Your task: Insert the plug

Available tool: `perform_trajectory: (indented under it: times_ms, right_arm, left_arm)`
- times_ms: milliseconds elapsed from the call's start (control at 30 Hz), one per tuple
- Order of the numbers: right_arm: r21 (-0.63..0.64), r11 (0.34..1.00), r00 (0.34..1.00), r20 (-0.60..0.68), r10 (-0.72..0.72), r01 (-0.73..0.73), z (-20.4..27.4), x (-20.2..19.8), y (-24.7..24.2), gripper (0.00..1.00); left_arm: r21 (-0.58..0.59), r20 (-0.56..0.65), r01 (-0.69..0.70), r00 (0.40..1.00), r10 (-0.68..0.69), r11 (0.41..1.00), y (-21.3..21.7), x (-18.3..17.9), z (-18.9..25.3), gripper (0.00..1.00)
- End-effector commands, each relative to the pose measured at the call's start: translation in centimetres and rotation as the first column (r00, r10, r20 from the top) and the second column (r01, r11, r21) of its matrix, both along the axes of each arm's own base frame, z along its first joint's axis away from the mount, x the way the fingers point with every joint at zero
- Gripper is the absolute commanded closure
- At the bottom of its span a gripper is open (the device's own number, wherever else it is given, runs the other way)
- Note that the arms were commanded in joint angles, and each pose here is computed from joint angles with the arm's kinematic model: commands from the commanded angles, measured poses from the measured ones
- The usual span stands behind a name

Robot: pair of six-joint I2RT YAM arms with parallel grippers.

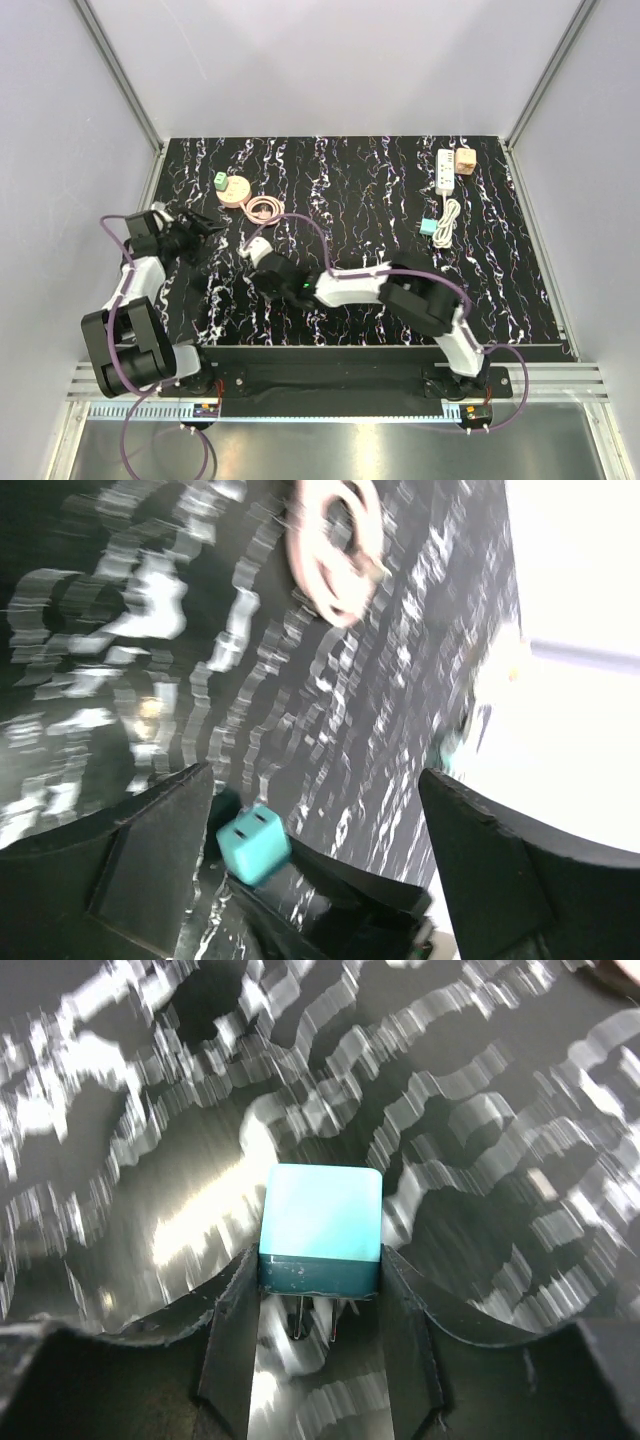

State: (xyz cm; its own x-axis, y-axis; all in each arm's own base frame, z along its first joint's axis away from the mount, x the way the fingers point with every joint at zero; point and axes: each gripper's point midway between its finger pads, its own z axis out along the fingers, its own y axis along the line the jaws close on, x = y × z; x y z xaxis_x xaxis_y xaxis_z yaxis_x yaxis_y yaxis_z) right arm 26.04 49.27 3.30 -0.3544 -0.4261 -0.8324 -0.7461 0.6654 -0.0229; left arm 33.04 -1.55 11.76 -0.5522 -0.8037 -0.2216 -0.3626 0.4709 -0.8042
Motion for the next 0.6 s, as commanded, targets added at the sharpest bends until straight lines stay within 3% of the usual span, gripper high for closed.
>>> perform_trajectory:
  times_ms: [0,67,167,300,400,567]
  right_arm:
    - [0.101,0.994,0.996,0.083,-0.041,0.032,8.2,0.9,-3.2,1.0]
    - [0.073,0.996,0.997,0.057,-0.053,0.049,7.5,0.2,-5.9,1.0]
    - [0.131,0.99,0.995,0.079,-0.054,0.043,11.6,-1.3,-9.2,1.0]
    - [0.193,0.981,0.996,0.074,-0.05,0.035,13.9,-3.1,-12.2,1.0]
    - [0.242,0.969,0.994,0.085,-0.068,0.045,15.9,-4.0,-14.3,1.0]
    - [0.358,0.934,0.99,0.129,-0.054,0.005,19.5,-6.0,-17.1,1.0]
  left_arm:
    - [0.034,0.192,0.231,0.953,-0.233,0.972,-4.8,1.0,4.2,0.14]
    - [0.06,0.218,0.326,0.918,-0.331,0.943,-7.1,0.8,5.2,0.16]
    - [0.101,0.243,0.507,0.822,-0.516,0.856,-11.7,-0.6,6.3,0.19]
    - [0.148,0.315,0.699,0.637,-0.704,0.699,-18.1,-4.1,8.4,0.18]
    - [0.175,0.357,0.768,0.534,-0.767,0.616,-20.9,-6.4,10.2,0.18]
    - [0.167,0.353,0.807,0.487,-0.798,0.566,-24.1,-8.6,11.8,0.19]
